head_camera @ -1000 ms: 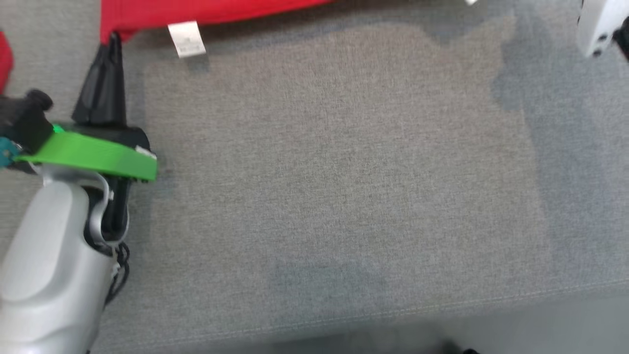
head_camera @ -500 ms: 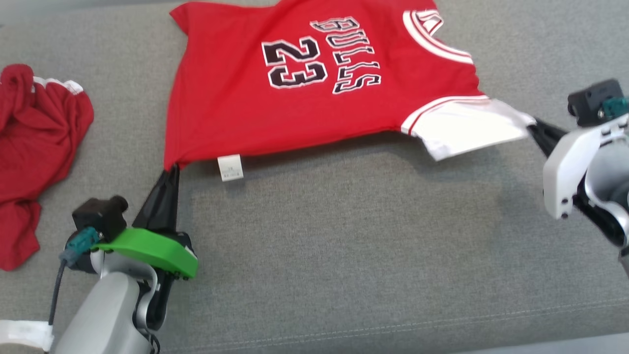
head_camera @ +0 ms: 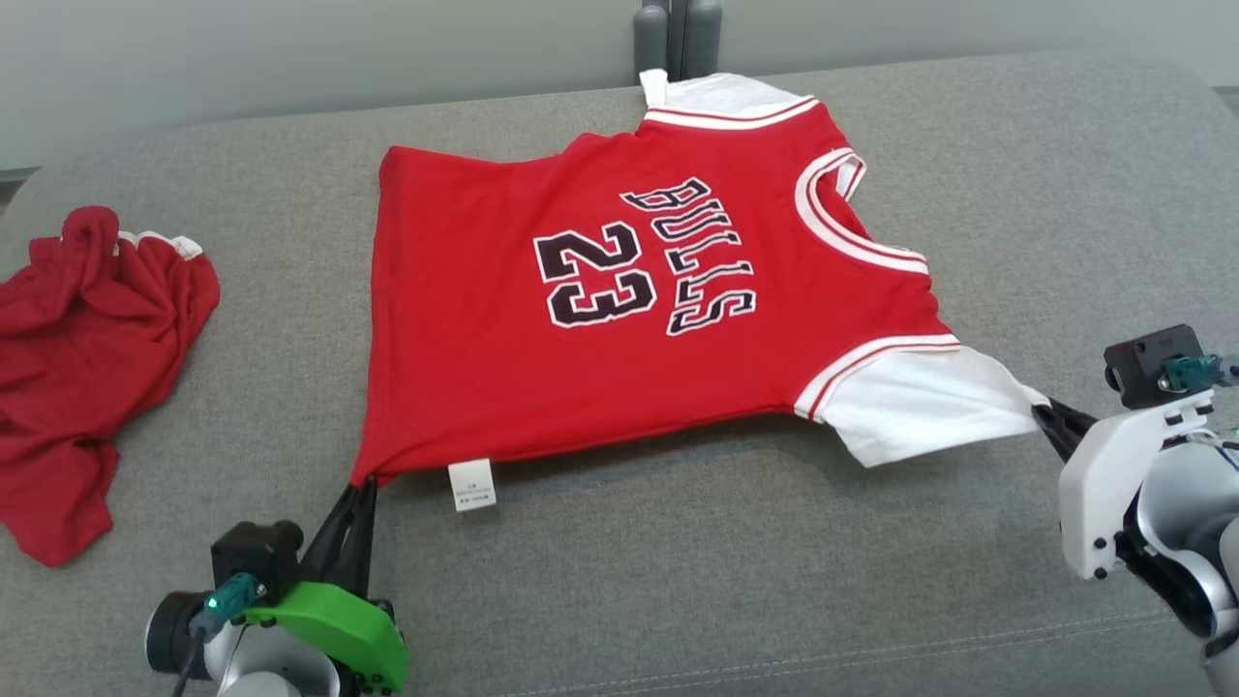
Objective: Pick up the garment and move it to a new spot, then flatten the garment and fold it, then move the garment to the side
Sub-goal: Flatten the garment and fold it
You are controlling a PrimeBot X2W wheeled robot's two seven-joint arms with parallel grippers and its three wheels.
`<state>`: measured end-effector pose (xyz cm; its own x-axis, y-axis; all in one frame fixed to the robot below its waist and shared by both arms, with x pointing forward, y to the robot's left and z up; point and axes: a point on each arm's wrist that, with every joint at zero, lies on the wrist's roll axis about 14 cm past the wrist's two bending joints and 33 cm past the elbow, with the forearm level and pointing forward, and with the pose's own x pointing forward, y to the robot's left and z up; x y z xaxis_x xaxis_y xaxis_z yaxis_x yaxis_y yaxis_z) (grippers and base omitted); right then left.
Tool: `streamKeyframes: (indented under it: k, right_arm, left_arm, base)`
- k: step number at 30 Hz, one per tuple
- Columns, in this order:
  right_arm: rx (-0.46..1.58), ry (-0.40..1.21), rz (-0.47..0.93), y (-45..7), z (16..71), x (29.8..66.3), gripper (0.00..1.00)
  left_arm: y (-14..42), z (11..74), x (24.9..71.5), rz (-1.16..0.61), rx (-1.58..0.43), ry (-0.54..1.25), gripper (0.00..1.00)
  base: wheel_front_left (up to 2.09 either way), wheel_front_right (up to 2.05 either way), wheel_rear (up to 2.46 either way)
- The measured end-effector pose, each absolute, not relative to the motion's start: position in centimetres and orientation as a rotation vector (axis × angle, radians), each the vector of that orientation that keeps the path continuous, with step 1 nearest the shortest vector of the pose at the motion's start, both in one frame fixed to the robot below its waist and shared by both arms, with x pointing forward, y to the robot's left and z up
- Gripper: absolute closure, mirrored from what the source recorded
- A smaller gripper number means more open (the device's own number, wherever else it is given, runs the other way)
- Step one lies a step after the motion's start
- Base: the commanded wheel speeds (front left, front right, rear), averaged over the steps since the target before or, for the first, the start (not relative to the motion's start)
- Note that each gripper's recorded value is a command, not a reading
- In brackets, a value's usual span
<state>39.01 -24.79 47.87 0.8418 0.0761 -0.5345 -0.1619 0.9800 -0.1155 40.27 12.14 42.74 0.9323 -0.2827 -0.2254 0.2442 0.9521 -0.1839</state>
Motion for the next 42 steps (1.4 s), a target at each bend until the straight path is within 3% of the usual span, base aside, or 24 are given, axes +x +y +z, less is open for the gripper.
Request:
streamKeyframes:
  k: [11, 16, 24, 42]
  right_arm:
    - [-0.131, 0.701, 0.125, -24.1, 44.9, 34.9, 1.0]
    - [-0.081, 0.686, 0.123, -23.5, 45.0, 35.0, 1.0]
    - [-0.016, 0.542, 0.118, -22.7, 47.8, 39.4, 1.0]
    - [-0.044, 0.397, 0.144, -21.7, 50.1, 49.9, 1.0]
  left_arm:
    - [13.0, 39.7, 35.7, -0.292, -0.039, 0.402, 1.0]
    - [13.3, 39.7, 35.5, -0.297, -0.022, 0.418, 1.0]
    - [12.2, 42.1, 39.6, -0.364, 0.047, 0.359, 1.0]
    - [11.1, 42.1, 49.3, -0.485, 0.302, 0.485, 1.0]
  base:
    - [0.0, 0.0, 0.0]
    - [0.0, 0.0, 0.0]
    - [0.0, 0.0, 0.0]
    - [0.0, 0.0, 0.0]
